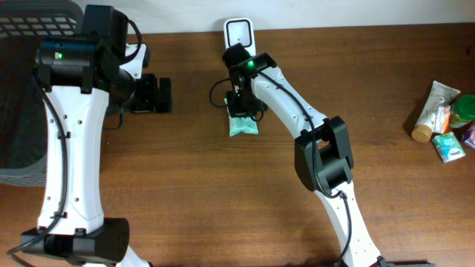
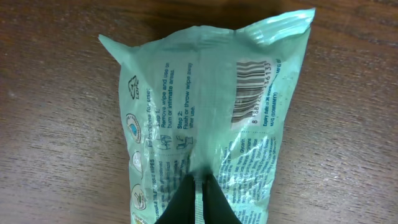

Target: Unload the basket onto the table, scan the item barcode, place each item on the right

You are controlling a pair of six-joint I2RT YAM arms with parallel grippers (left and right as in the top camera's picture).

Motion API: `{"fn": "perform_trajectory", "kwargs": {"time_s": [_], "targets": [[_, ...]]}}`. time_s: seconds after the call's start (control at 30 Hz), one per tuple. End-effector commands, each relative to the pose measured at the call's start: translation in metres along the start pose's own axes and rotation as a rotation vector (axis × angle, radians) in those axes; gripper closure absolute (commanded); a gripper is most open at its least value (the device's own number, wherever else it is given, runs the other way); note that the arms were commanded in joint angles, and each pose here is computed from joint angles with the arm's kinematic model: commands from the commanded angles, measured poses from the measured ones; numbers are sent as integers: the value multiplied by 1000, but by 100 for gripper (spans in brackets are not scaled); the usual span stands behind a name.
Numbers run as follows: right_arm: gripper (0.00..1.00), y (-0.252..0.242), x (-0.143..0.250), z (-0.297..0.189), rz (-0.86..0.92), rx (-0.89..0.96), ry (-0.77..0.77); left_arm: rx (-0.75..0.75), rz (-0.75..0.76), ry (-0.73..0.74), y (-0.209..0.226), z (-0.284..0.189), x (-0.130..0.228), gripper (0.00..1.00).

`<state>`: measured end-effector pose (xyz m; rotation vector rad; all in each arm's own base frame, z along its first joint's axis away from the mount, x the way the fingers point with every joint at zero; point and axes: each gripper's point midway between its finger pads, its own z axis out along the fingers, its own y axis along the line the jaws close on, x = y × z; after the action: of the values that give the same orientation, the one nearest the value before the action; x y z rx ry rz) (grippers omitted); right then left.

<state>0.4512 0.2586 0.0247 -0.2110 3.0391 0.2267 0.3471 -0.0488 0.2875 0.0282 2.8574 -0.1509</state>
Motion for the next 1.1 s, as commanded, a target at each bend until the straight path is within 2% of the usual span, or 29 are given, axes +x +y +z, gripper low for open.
{"fn": "perform_trajectory", "kwargs": {"time_s": [0.0, 0.1, 0.2, 0.27, 0.4, 0.43, 0.57, 0.87, 0.97, 1.03, 1.07], "targets": [[96, -5, 1, -1, -13, 50, -9, 1, 17, -3, 0, -1, 0, 1], [92, 1, -16, -40, -10, 28, -76, 1, 17, -3, 0, -1, 0, 1], [77, 21, -29, -79, -42, -5, -157, 1, 17, -3, 0, -1, 0, 1], [59, 29, -27, -78, -62, 6, -163, 1, 17, -3, 0, -1, 0, 1], [43, 28, -17, -51, -115, 187, -163, 1, 17, -3, 0, -1, 0, 1], [41, 27, -15, -47, -127, 227, -167, 1, 17, -3, 0, -1, 0, 1], [37, 24, -10, -24, -189, 409, -194, 1, 17, -3, 0, -1, 0, 1], [37, 15, 0, 17, -249, 573, -230, 1, 17, -3, 0, -1, 0, 1], [43, 6, 5, 31, -260, 597, -215, 1, 17, -3, 0, -1, 0, 1], [43, 2, 10, 42, -277, 602, -201, 1, 17, -3, 0, -1, 0, 1], [53, 1, 11, 43, -278, 602, -194, 1, 17, -3, 0, -1, 0, 1]]}}
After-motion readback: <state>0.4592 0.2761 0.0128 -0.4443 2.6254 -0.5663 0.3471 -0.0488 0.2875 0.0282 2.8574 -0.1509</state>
